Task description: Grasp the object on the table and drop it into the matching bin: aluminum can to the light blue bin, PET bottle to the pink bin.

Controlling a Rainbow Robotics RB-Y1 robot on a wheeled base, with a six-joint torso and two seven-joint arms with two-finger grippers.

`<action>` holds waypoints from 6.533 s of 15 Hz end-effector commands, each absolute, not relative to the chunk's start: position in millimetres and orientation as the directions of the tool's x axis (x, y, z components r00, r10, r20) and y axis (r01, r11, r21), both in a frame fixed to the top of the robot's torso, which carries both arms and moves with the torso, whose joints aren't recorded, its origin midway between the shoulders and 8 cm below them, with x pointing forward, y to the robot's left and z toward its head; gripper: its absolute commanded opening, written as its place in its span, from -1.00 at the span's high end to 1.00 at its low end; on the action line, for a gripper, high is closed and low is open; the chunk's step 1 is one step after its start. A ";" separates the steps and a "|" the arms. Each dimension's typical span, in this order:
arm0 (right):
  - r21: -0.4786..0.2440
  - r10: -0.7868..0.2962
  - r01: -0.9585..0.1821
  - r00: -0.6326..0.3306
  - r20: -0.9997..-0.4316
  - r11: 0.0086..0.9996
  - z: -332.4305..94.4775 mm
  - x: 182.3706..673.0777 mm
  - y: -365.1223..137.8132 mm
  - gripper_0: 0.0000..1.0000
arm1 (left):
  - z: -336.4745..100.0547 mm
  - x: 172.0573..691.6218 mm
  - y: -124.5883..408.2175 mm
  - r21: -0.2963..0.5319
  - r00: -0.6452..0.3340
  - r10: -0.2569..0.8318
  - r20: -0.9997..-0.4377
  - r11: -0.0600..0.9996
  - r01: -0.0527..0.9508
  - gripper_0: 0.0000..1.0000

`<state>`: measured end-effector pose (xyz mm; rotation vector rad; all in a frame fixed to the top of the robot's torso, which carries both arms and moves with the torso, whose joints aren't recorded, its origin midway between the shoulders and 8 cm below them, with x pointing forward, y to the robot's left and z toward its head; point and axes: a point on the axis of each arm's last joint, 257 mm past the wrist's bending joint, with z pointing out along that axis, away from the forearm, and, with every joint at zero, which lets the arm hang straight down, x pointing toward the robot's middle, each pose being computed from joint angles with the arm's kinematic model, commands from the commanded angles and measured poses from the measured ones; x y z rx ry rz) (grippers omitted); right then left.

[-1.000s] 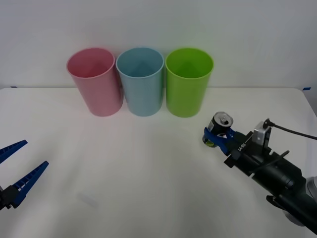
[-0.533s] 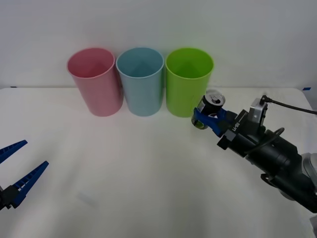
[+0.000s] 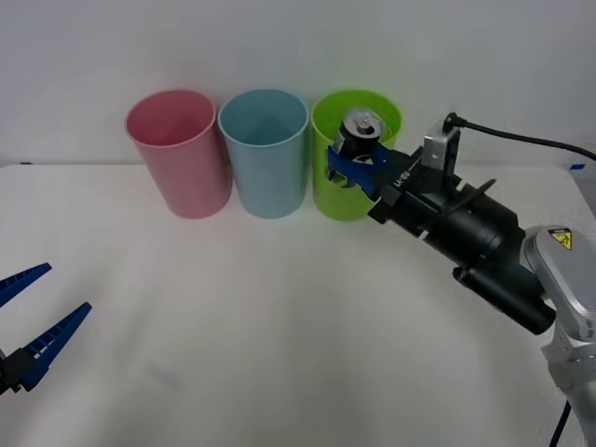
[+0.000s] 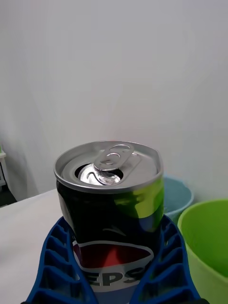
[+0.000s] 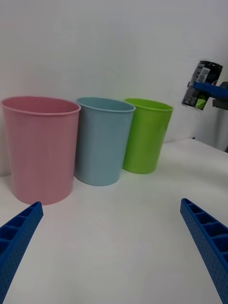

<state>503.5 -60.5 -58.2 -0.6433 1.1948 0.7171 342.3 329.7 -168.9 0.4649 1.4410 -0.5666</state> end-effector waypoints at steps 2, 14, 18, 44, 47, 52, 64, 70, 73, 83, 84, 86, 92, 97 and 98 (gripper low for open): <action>-0.058 0.143 -0.770 0.191 -0.971 0.635 -45.8 528.0 -31.6 1.00 | -168.9 342.3 329.7 -0.039 0.041 -0.082 -0.996 0.785 0.618 -1.00; -0.092 0.073 -0.727 0.191 -0.979 0.680 -25.6 612.3 45.7 1.00 | -168.9 342.3 329.7 -0.039 0.041 -0.082 -0.996 0.785 0.618 -1.00; -0.076 0.066 -0.711 0.170 -0.983 0.699 -23.5 630.5 60.9 1.00 | -168.9 342.3 329.7 -0.039 0.041 -0.082 -0.996 0.785 0.618 -1.00; -0.138 0.017 -0.675 0.219 -0.976 0.725 -24.1 633.8 55.1 -1.00 | -168.9 342.3 329.7 -0.039 0.041 -0.082 -0.996 0.785 0.618 -1.00; -0.156 0.018 -0.686 0.239 -0.971 0.711 -27.9 615.4 38.5 -1.00 | -168.9 342.3 329.7 -0.039 0.041 -0.082 -0.996 0.785 0.618 -1.00; -0.191 -0.001 -0.685 0.268 -0.964 0.703 -42.2 577.0 -5.8 -1.00 | -168.9 342.3 329.7 -0.039 0.041 -0.082 -0.996 0.785 0.618 -1.00; -0.206 -0.091 -0.712 0.197 -0.976 0.672 -119.0 482.4 -118.0 -1.00 | -168.9 342.3 329.7 -0.039 0.041 -0.082 -0.996 0.785 0.618 -1.00; -0.208 -0.126 -0.729 0.166 -0.978 0.652 -149.6 442.4 -170.9 -1.00 | -168.9 342.3 329.7 -0.039 0.041 -0.082 -0.996 0.785 0.618 -1.00; -0.209 -0.143 -0.727 0.152 -0.978 0.654 -162.3 421.6 -198.2 -1.00 | -168.9 342.3 329.7 -0.039 0.041 -0.082 -0.996 0.785 0.618 -1.00; -0.185 -0.185 -0.667 0.071 -0.980 0.721 -199.6 369.8 -271.1 -1.00 | -168.9 342.3 329.7 -0.039 0.041 -0.082 -0.996 0.785 0.618 -1.00; -0.176 -0.183 -0.661 0.060 -0.981 0.729 -202.8 365.8 -277.5 -1.00 | -168.9 342.3 329.7 -0.039 0.041 -0.082 -0.996 0.785 0.618 -1.00; -0.148 -0.172 -0.658 0.029 -0.985 0.739 -213.5 356.7 -288.7 -1.00 | -168.9 342.3 329.7 -0.039 0.041 -0.082 -0.996 0.785 0.618 -1.00; -0.099 -0.156 -0.667 -0.026 -0.987 0.738 -232.9 338.2 -310.9 -1.00 | -168.9 342.3 329.7 -0.039 0.041 -0.082 -0.996 0.785 0.618 -1.00; -0.079 -0.153 -0.655 -0.057 -0.987 0.752 -241.1 328.1 -317.9 -1.00 | -168.9 342.3 329.7 -0.039 0.041 -0.082 -0.996 0.785 0.618 -1.00; -0.075 -0.153 -0.653 -0.062 -0.986 0.753 -243.4 326.9 -318.0 -1.00 | -168.9 342.3 329.7 -0.039 0.041 -0.082 -0.996 0.785 0.618 -1.00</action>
